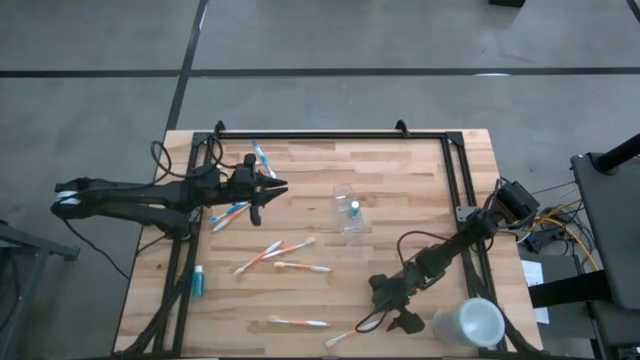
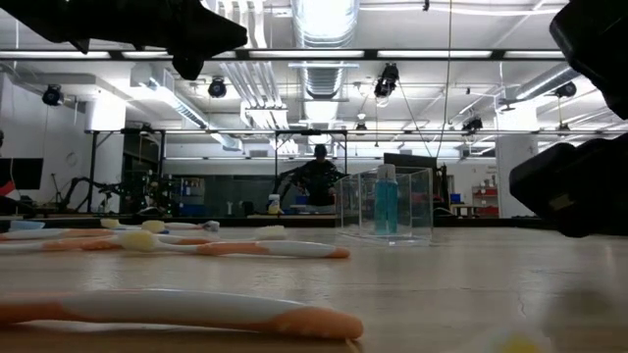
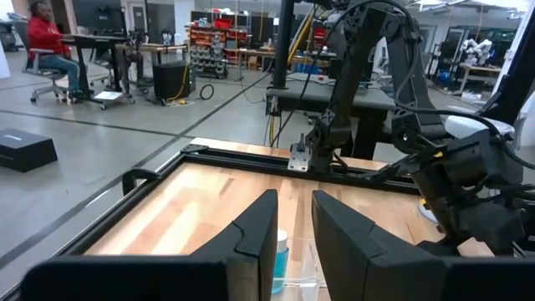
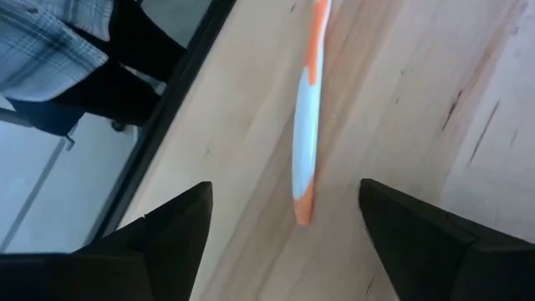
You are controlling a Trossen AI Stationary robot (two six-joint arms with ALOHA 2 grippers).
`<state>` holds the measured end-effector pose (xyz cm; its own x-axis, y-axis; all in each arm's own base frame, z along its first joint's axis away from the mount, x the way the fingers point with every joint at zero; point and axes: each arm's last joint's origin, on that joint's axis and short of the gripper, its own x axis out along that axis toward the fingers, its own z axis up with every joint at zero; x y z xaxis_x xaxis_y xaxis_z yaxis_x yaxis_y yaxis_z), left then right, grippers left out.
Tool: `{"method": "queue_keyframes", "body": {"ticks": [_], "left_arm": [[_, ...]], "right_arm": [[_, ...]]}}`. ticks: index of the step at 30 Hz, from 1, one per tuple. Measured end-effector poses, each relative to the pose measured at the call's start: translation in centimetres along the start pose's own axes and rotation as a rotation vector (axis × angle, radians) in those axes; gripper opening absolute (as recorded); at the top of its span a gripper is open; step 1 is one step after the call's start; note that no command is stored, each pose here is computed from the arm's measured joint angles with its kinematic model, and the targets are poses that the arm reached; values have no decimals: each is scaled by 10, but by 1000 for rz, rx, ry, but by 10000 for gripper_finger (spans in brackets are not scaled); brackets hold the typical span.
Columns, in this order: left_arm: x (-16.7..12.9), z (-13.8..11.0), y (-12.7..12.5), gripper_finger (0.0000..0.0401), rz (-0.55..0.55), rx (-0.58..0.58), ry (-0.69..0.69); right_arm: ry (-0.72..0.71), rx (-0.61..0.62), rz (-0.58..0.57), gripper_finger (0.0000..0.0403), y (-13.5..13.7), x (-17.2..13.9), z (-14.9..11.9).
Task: Pick & Place toothbrushing station
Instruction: Put the orange toothbrush into transparent organizer
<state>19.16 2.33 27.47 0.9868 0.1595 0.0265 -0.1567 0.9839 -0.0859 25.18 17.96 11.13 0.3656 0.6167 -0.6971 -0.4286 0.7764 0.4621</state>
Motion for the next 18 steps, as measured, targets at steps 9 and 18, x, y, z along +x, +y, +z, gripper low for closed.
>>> {"method": "queue_keyframes", "body": {"ticks": [9, 18], "left_arm": [[0, 0, 0, 80, 0, 1, -1], [0, 1, 0, 81, 0, 3, -5]], "right_arm": [[-11, 106, 8, 283, 1, 4, 0], [-9, 128, 11, 296, 1, 4, 0]]}}
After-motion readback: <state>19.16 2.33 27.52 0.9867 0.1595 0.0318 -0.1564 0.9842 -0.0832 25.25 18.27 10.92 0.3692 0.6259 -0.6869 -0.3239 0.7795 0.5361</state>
